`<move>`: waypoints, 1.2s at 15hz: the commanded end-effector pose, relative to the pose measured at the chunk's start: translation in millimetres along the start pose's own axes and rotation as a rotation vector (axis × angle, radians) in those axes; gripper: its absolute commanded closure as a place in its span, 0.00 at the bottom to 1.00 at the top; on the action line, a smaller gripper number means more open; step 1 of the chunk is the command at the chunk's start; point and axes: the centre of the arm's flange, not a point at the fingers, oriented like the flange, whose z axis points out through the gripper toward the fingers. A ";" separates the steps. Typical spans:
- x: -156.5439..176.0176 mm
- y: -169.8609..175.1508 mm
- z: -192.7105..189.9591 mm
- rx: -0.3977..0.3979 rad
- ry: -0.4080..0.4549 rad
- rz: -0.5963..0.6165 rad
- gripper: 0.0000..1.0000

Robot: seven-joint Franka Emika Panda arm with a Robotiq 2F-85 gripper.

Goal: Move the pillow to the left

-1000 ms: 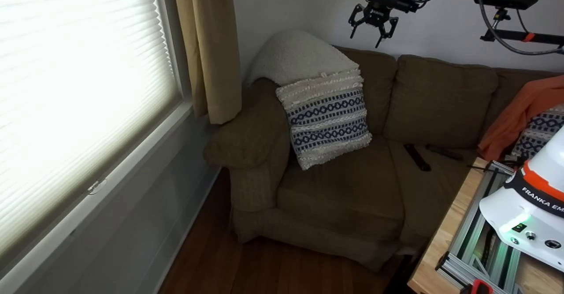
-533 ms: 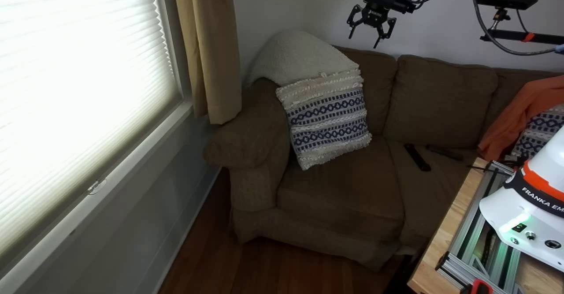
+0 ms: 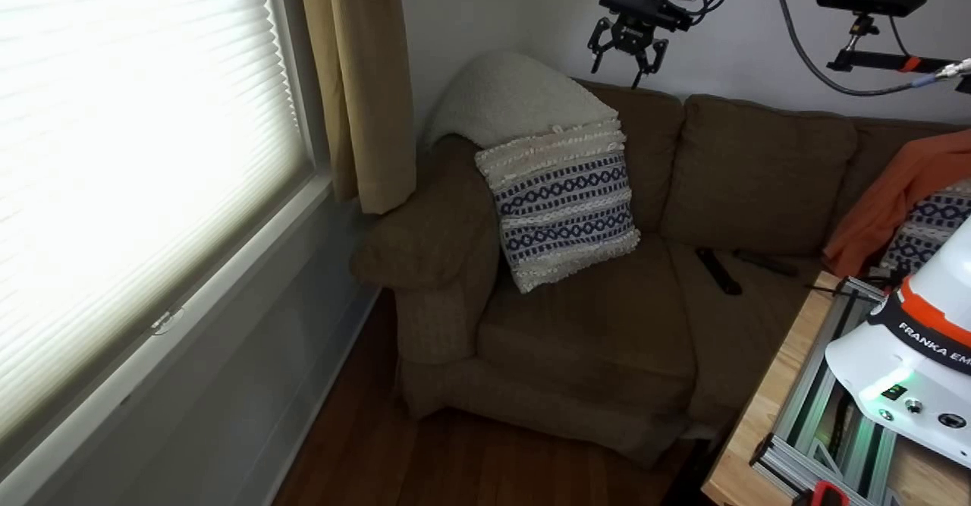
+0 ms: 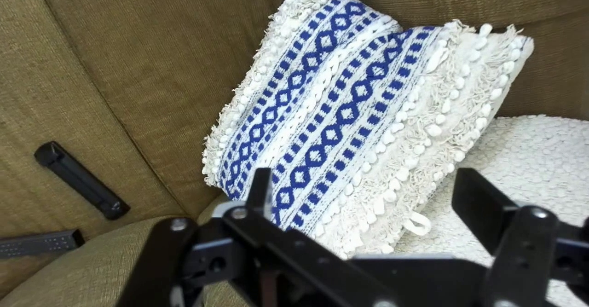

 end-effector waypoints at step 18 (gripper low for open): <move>100.7 -155.8 218.9 -0.052 -0.102 0.224 0.00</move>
